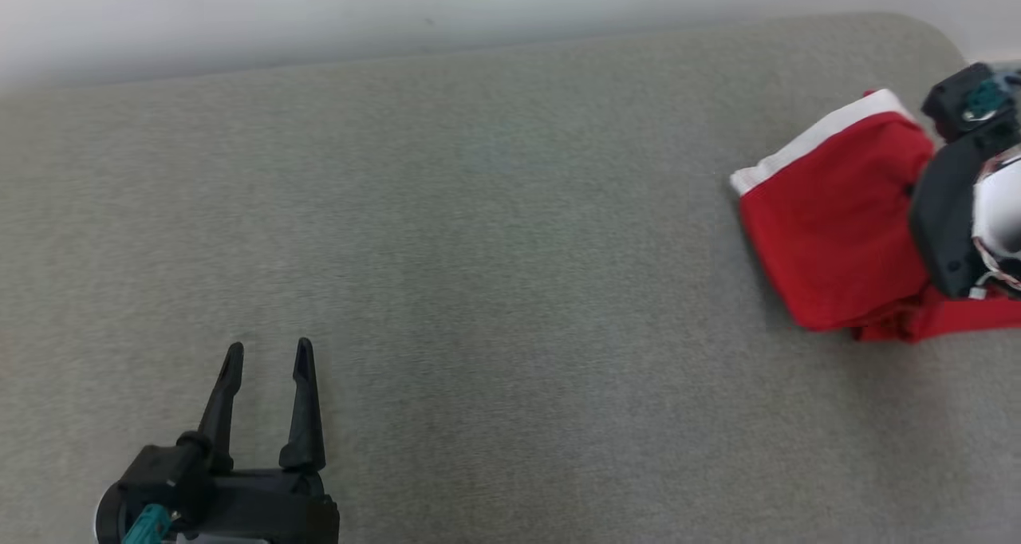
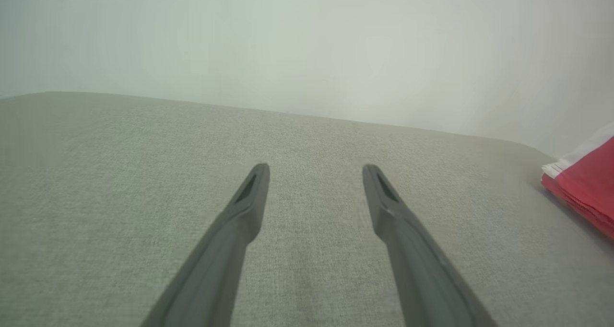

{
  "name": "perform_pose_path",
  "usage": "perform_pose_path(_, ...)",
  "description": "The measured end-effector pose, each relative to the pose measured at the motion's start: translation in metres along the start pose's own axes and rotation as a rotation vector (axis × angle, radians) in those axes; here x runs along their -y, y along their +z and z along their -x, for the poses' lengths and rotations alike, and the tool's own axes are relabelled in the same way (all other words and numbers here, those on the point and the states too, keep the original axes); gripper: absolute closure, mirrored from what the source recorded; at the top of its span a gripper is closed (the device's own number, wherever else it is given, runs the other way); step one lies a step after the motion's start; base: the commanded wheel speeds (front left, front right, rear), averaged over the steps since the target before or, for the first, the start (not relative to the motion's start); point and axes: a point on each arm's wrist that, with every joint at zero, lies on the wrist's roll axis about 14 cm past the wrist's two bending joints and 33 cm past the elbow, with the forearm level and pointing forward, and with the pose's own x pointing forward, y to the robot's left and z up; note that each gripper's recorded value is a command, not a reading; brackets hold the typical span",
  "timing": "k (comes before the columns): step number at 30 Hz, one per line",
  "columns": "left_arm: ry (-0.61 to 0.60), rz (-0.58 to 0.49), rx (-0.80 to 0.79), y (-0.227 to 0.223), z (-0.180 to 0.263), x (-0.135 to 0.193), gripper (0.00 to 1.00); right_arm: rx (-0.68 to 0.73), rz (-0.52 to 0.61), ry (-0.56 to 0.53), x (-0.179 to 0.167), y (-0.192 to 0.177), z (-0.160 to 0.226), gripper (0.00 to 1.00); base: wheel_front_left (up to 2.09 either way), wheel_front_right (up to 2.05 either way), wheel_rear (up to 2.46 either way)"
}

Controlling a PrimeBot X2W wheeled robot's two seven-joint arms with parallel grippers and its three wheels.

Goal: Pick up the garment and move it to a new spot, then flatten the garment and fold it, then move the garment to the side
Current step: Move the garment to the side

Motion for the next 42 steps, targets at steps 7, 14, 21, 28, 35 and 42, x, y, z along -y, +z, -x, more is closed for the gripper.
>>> perform_pose_path(7,-0.074,0.012,-0.045,-0.024,-0.022,0.019,0.0,-0.069,0.023,-0.118,0.046,-0.042,-0.006,1.0,0.0,0.0,0.0)
perform_pose_path(14,-0.112,-0.002,-0.095,-0.05,-0.034,0.023,0.0,-0.095,0.021,-0.2,0.074,-0.065,-0.026,1.0,0.0,0.0,0.0)
perform_pose_path(21,-0.109,-0.023,-0.118,-0.062,-0.039,0.015,0.0,-0.124,-0.043,-0.274,0.098,-0.092,-0.044,0.93,0.0,0.0,0.0)
perform_pose_path(28,-0.098,-0.051,-0.106,-0.056,-0.038,0.007,0.0,-0.057,-0.107,-0.282,0.087,-0.094,-0.06,0.0,0.0,0.0,0.0)
perform_pose_path(35,-0.069,-0.058,-0.068,-0.034,-0.026,0.0,0.0,0.277,-0.305,-0.286,0.074,-0.052,-0.045,0.0,0.0,0.0,0.0)
perform_pose_path(42,-0.013,-0.076,-0.033,-0.011,0.001,-0.011,0.0,0.554,-0.365,-0.215,0.022,-0.026,-0.015,0.0,0.0,0.0,0.0)
